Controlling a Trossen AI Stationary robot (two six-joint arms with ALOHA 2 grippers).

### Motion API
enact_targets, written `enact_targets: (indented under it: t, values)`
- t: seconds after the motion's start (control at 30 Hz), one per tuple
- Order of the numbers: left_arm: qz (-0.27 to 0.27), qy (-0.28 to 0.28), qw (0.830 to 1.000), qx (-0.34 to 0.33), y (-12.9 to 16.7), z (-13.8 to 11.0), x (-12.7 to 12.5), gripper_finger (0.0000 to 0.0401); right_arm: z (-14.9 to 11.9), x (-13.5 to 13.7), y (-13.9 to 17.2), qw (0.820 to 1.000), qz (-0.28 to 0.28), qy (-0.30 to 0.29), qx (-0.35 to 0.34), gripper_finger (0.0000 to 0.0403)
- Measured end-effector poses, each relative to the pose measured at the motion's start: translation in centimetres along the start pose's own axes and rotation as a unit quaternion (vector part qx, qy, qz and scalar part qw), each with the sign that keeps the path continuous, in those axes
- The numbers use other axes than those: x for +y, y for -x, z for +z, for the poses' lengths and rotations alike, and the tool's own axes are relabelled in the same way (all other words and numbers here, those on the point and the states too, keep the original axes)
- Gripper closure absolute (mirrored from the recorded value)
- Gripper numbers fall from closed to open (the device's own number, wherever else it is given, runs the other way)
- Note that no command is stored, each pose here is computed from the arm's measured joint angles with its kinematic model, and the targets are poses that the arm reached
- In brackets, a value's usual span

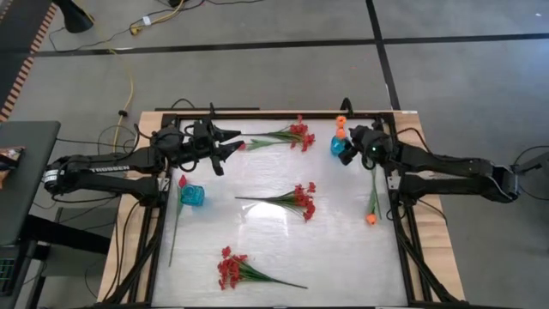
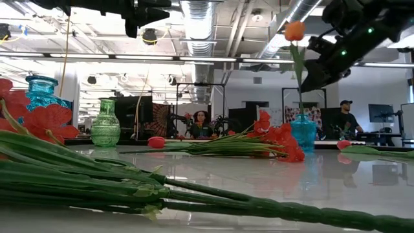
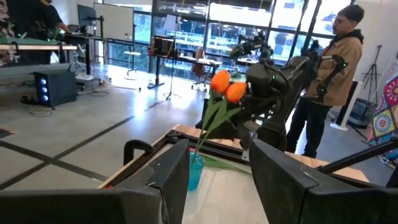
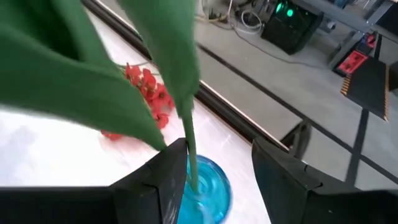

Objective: Sort flowers into vase by color
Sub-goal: Put the left orange tulip into the right blue vase

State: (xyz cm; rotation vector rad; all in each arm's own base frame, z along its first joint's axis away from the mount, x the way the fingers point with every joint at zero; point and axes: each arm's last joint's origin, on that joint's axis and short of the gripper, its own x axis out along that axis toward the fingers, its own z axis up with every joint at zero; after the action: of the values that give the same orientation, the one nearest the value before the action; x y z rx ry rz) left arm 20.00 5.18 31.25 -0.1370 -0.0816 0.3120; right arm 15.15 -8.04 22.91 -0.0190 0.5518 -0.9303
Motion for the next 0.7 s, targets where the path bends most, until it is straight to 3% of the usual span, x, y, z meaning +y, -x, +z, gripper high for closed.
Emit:
enact_targets:
  t: [0.5, 0.7]
  values:
    - [-0.027, 0.0, 1.0, 0.004, 0.0, 0.0, -0.2, 0.0246, 1.5, -1.4, 0.7, 0.999, -0.026, -0.011, 0.034, 0.0196]
    - [-0.034, 0.001, 0.999, 0.005, 0.0, 0.0, -0.2, 0.0246, 2.0, -1.6, 1.3, 0.998, 0.006, -0.009, 0.065, 0.0196]
